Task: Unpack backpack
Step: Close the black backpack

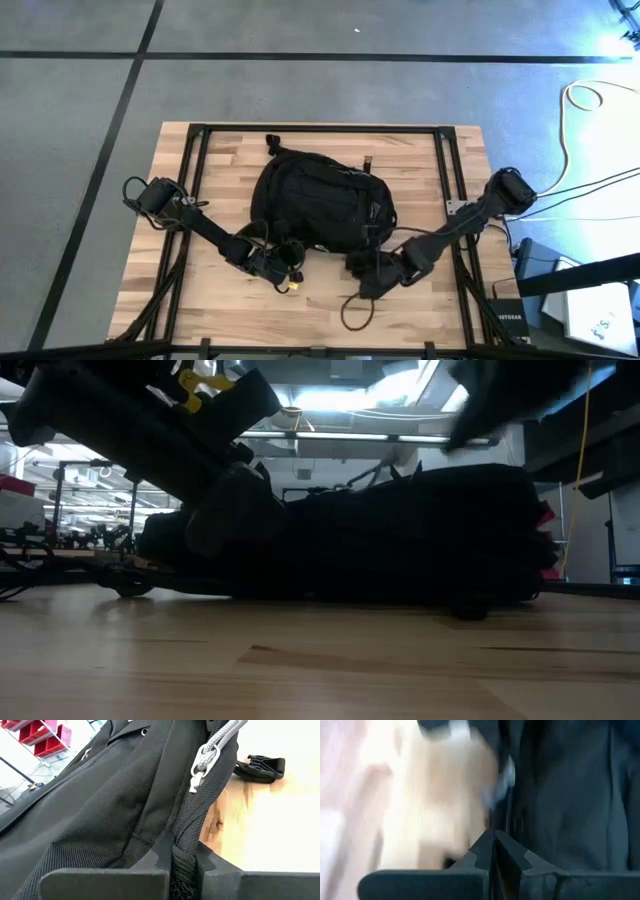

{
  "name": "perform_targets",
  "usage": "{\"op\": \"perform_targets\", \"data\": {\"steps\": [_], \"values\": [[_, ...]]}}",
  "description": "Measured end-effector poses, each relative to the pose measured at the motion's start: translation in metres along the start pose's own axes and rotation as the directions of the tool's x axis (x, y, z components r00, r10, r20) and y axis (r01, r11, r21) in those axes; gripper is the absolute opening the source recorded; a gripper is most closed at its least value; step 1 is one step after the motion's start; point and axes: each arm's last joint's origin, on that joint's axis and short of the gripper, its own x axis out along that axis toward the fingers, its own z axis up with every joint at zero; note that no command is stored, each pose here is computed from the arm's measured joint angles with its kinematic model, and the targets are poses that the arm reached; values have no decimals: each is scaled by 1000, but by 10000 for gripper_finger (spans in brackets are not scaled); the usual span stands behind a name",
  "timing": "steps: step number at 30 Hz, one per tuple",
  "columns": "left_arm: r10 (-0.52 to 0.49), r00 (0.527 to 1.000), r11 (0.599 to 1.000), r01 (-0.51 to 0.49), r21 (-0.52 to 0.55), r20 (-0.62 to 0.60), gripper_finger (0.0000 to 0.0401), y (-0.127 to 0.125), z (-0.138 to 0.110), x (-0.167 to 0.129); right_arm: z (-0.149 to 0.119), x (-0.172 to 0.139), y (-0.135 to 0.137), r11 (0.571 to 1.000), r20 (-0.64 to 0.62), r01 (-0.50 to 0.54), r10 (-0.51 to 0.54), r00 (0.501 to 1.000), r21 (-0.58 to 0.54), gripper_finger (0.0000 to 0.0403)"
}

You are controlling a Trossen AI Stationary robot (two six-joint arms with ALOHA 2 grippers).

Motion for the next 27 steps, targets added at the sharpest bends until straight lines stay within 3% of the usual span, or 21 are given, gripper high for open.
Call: {"op": "perform_targets", "data": {"steps": [2, 6, 12, 17, 21, 24, 27], "values": [[-3, 1000, 1000, 3, 2, 2, 1, -1, 0, -1, -12, 0, 0, 1000, -26, 10, -9, 1000, 24, 0], [-3, 1000, 1000, 3, -11, 3, 0, -1, 0, -2, -15, -1, 1, 996, 69, -34, 28, 997, 87, 1], [-3, 1000, 1000, 3, -30, 4, 0, -2, 0, -2, -2, -3, 10, 995, 209, -56, 72, 975, -81, 30], [-2, 1000, 1000, 3, -28, 4, 6, -1, 0, -2, -10, 2, 28, 960, 223, 65, -3, 975, -272, 117], [-1, 1000, 999, 1, -34, 4, 8, -1, 0, -1, -12, 15, 39, 903, 261, 195, -96, 960, -383, 207], [-2, 1000, 999, 2, -33, 4, 9, -1, 0, -1, -12, 28, 45, 869, 286, 267, -153, 946, -418, 262], [-2, 1000, 999, 2, -36, 4, 10, -1, 0, -1, -12, 41, 48, 828, 307, 362, -243, 920, -428, 286]]}}
